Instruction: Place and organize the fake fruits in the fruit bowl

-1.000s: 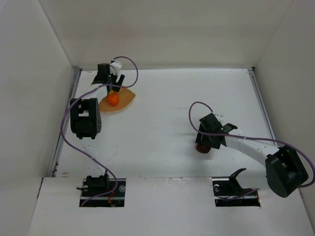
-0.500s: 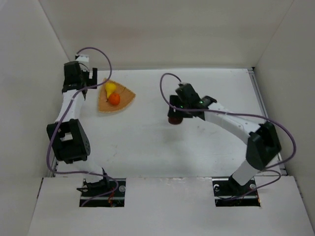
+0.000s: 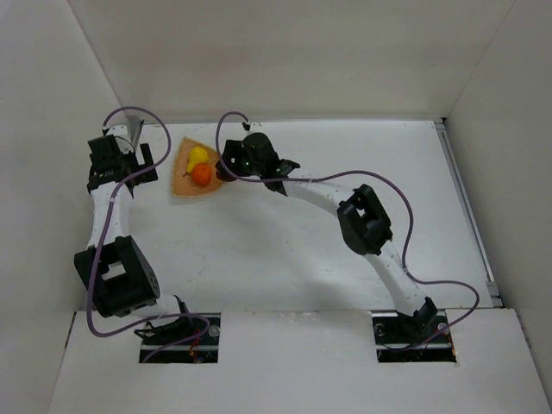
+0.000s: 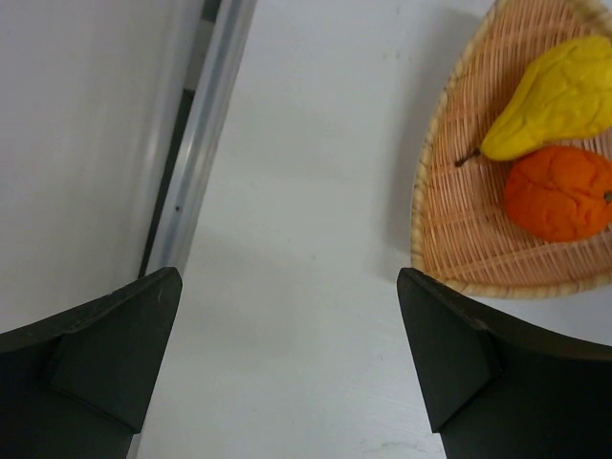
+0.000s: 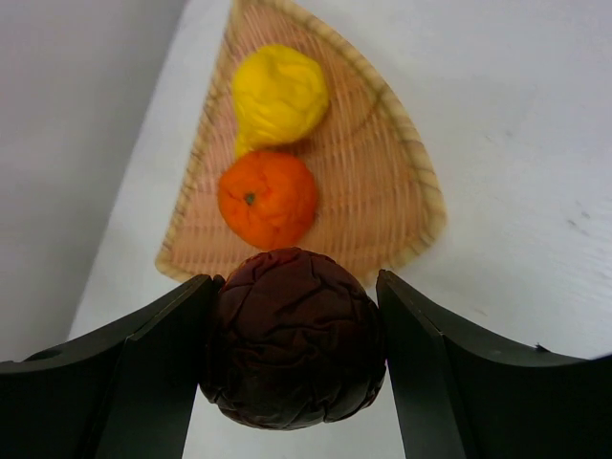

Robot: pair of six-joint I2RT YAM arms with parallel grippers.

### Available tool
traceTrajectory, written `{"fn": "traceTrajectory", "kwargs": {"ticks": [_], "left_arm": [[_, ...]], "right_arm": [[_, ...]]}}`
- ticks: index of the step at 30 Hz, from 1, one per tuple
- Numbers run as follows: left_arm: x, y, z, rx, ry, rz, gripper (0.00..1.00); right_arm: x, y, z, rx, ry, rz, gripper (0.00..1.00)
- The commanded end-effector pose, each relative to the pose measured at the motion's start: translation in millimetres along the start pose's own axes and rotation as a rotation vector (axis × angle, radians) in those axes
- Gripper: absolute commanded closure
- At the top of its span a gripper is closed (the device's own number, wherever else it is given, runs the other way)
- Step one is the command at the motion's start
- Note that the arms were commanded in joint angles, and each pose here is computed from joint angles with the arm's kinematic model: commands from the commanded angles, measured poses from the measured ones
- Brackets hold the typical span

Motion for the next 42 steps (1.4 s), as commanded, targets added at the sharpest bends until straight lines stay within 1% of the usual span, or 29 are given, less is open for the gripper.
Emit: {"fn": "traceTrajectory", "kwargs": {"ticks": [1, 4, 7, 9, 14, 17, 19, 20, 24, 27, 30, 32, 33, 35, 37, 40, 42], "left_arm": [[-3, -1, -17, -0.018, -0.043, -0.048, 0.00], [-2, -9, -15, -0.001, -0.048, -0.053, 0.00], [-2, -12, -10, 0.010, -0.052, -0.055, 0.00], [-3, -12, -6, 0.018, -0.058, -0.057, 0.00], [-7, -13, 1, 0.037, -0.074, -0.056, 0.00], [-7, -14, 3, 0.044, -0.074, -0.056, 0.00], [-7, -16, 3, 0.048, -0.074, -0.057, 0.00], [-5, -16, 2, 0.048, -0.073, -0.060, 0.00], [3, -10, -5, 0.035, -0.062, -0.074, 0.00], [10, -2, -13, 0.019, -0.050, -0.081, 0.00], [18, 5, -22, -0.007, -0.027, -0.093, 0.00], [22, 10, -27, -0.029, -0.011, -0.103, 0.00], [26, 14, -31, -0.050, 0.007, -0.120, 0.00], [31, 15, -38, -0.065, 0.034, -0.154, 0.00], [35, 16, -47, -0.079, 0.053, -0.170, 0.00], [43, 19, -59, -0.116, 0.070, -0.172, 0.00], [47, 21, -63, -0.131, 0.075, -0.178, 0.00]], "right_arm": [[45, 68, 0, -0.298, 0.172, 0.066, 0.88], [47, 57, 11, -0.302, 0.184, 0.078, 0.84], [37, 44, 24, -0.289, 0.151, 0.088, 0.76], [33, 37, 33, -0.278, 0.140, 0.104, 0.71], [39, 29, 50, -0.271, 0.147, 0.118, 0.51], [44, 28, 52, -0.273, 0.166, 0.119, 0.30], [43, 29, 50, -0.272, 0.154, 0.114, 0.11], [43, 29, 48, -0.270, 0.151, 0.112, 0.00], [59, 46, 28, -0.276, 0.212, 0.081, 0.00], [74, 77, -7, -0.313, 0.264, 0.055, 0.00], [79, 115, -60, -0.368, 0.294, 0.024, 0.00], [73, 134, -97, -0.399, 0.288, 0.010, 0.00], [61, 145, -126, -0.420, 0.269, 0.005, 0.00], [35, 156, -170, -0.443, 0.223, 0.003, 0.00], [-5, 154, -220, -0.451, 0.141, -0.004, 0.00], [-85, 125, -291, -0.413, -0.070, 0.060, 0.00], [-135, 96, -337, -0.380, -0.238, 0.118, 0.00]]}}
Point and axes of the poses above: each gripper's point midway between its finger pads, its own z axis out along the fingers, its own x axis along the line the jaws close on, y = z × x, the point moved 2 cm from there along -z, back along the fingers, and after that the axes turned 7 degrees about -z, right-handed, at the moved point
